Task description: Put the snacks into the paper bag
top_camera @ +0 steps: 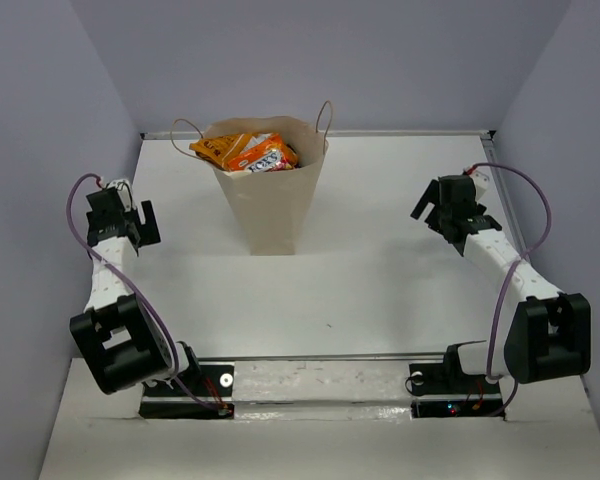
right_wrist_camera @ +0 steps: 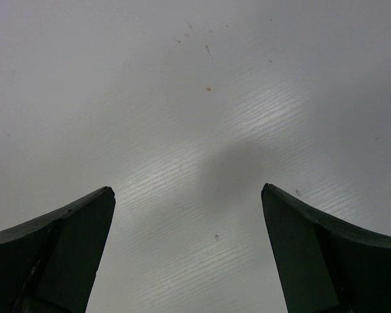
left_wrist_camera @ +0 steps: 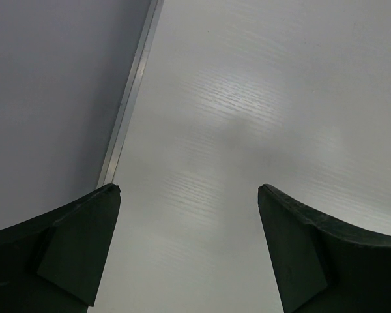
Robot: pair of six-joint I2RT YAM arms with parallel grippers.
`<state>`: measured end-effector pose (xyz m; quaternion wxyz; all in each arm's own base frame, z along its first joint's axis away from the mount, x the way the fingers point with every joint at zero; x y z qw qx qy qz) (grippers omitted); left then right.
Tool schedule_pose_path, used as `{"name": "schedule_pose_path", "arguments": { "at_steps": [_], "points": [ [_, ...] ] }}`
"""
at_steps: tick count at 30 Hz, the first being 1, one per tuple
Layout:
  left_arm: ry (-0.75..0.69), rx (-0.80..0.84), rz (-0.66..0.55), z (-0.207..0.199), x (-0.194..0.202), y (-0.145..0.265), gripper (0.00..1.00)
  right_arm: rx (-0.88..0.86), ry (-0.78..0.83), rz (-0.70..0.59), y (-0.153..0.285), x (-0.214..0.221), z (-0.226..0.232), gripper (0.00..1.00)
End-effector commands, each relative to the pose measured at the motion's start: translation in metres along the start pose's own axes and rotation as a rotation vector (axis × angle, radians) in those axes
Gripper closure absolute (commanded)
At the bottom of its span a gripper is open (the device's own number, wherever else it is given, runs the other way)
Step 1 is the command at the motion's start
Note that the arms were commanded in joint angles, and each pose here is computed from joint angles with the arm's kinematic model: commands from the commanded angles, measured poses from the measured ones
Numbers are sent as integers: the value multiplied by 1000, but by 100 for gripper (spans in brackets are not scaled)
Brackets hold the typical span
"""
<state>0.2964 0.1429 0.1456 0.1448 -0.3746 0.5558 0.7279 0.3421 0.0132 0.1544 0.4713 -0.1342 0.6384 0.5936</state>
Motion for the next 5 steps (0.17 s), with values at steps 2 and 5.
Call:
{"name": "schedule_pose_path", "arguments": {
  "at_steps": [2,5],
  "points": [
    [-12,18,-57,-2,-9,7,1,-45,20,-69,5,-17,7,0],
    [-4,46,-60,-6,-9,6,1,-3,7,-108,7,-20,-1,0]
  ]
}}
Point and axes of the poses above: each gripper's point midway between its finger pads, its own y axis back along the fingers, its own z axis along the line the jaws close on, x = y × z, the point moved 3 cm from there along y, back along the fingers, and after that the axes turned 4 degrees about y, right-handed, at the moved point
